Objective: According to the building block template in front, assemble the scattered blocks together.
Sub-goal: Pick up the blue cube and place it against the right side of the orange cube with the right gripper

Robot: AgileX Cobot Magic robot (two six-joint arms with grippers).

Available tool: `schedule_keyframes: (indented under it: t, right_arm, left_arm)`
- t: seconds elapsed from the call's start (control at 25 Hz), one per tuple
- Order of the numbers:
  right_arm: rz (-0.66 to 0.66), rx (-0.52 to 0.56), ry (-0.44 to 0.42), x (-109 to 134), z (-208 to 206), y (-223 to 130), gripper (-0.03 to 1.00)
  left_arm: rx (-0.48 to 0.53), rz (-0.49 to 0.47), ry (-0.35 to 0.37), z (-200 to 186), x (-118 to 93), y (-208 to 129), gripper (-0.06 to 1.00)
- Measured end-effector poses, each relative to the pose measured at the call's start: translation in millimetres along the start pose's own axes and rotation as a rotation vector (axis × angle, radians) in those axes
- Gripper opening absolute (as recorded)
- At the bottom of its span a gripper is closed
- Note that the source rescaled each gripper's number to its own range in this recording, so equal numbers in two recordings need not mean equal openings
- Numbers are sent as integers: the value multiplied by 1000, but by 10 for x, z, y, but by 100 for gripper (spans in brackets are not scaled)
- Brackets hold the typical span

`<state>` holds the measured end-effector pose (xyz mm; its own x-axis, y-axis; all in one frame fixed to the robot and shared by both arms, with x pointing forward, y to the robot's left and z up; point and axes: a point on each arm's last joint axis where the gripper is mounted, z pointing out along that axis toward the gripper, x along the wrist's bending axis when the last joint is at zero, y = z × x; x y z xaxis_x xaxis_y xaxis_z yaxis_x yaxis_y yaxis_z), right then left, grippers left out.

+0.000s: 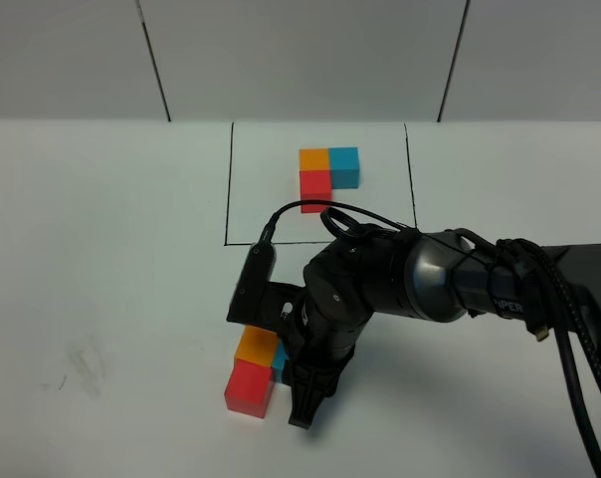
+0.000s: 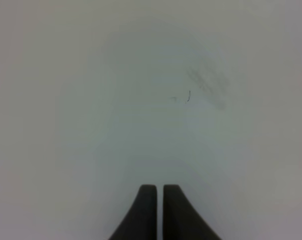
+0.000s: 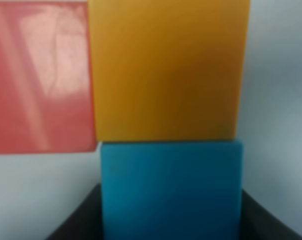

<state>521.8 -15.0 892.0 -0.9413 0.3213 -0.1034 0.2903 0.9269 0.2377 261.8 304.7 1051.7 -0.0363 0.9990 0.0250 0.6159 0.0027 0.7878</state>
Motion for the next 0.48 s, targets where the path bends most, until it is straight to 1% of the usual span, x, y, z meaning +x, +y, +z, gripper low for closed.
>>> schedule_keyframes:
  t: [0.48]
  right_arm:
    - [0,0,0,0,0,0,51]
  left_arm:
    - [0,0,0,0,0,0,0]
